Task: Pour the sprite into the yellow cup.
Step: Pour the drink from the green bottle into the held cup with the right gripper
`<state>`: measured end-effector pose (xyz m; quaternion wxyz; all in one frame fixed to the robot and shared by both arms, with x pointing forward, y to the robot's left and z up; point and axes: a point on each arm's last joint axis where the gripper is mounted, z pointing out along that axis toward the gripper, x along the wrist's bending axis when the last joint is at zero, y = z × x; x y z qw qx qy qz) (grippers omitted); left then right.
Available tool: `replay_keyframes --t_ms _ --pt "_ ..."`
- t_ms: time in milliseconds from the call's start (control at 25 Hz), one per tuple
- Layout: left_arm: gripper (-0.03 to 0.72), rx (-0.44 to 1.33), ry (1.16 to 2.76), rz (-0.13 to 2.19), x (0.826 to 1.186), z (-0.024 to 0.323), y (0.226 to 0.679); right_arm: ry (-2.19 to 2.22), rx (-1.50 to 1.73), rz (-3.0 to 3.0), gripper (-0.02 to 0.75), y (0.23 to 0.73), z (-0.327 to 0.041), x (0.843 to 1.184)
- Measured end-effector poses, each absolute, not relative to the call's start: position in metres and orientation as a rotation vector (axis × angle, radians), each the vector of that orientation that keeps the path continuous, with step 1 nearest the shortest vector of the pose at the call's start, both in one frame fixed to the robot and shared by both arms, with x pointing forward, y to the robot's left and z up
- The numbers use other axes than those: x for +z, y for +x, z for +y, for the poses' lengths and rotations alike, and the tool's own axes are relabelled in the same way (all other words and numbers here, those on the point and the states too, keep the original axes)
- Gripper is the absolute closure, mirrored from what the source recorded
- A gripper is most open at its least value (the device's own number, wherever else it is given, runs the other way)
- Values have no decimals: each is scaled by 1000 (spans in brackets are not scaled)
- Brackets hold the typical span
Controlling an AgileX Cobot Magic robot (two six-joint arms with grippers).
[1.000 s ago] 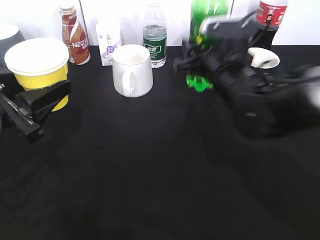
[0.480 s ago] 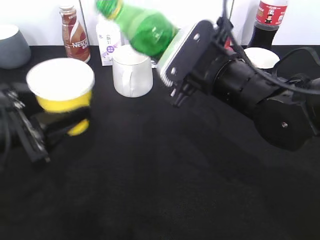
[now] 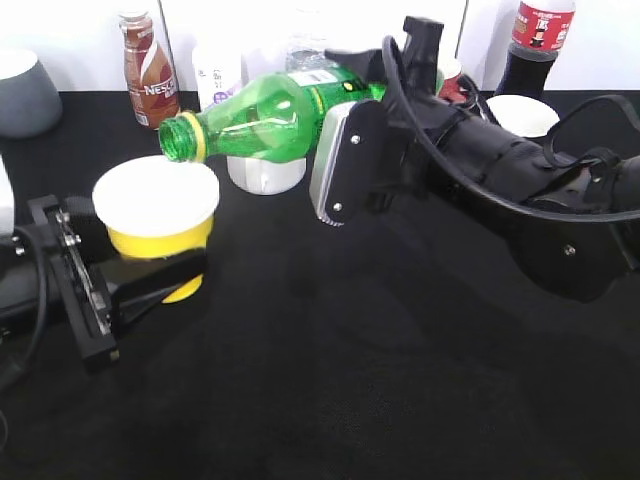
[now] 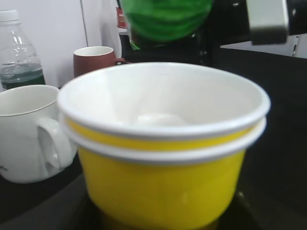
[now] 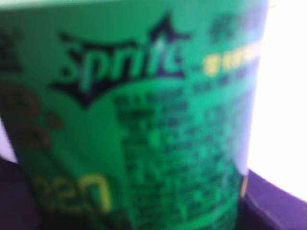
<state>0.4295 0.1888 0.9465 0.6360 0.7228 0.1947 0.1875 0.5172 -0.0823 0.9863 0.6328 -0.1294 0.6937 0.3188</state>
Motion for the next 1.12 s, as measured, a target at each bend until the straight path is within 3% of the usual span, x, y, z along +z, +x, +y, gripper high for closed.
replay_keyframes --t_ms 320,1120 --pt "262 424 1662 435 946 188 429 -387 580 1468 279 519 -85 993" --pt "262 424 1673 440 945 189 429 -406 549 1434 279 519 -85 996"
